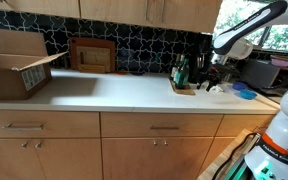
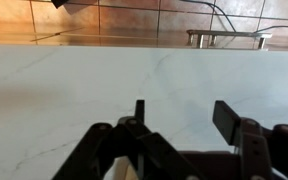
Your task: Turn the wooden tray to the right and push it backwards
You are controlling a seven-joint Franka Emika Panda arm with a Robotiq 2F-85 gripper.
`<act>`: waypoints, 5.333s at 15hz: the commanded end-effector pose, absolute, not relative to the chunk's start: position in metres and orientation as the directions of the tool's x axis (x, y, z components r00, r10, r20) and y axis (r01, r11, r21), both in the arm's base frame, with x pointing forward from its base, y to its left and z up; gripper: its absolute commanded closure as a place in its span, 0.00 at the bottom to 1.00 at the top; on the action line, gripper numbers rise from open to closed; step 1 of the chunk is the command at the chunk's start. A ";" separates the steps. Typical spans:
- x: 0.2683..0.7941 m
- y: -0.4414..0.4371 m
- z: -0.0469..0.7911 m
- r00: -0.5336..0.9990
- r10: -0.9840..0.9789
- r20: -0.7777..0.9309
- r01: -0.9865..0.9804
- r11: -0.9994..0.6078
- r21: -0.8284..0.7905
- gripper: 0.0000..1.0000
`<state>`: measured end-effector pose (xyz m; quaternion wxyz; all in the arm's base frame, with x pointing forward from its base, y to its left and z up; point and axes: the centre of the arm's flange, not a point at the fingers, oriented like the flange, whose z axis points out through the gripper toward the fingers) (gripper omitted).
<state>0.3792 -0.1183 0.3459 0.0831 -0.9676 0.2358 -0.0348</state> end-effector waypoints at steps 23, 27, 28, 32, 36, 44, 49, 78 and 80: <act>0.473 -0.196 0.245 0.598 -0.753 0.274 -0.765 -0.638 -0.085 0.97; 0.478 -0.189 0.245 0.619 -0.745 0.249 -0.747 -0.656 -0.105 0.97; 0.478 -0.187 0.247 0.625 -0.742 0.242 -0.742 -0.661 -0.108 0.97; 0.481 -0.177 0.252 0.650 -0.727 0.221 -0.718 -0.683 -0.133 0.97; 0.489 -0.160 0.254 0.674 -0.704 0.222 -0.687 -0.709 -0.161 0.97; 0.511 -0.120 0.257 0.706 -0.664 0.246 -0.631 -0.748 -0.206 0.98; 0.534 -0.097 0.269 0.709 -0.645 0.284 -0.604 -0.764 -0.226 0.97; 0.572 -0.048 0.249 0.804 -0.554 0.217 -0.533 -0.833 -0.150 0.97; 0.583 -0.042 0.248 0.806 -0.550 0.219 -0.524 -0.835 -0.171 0.98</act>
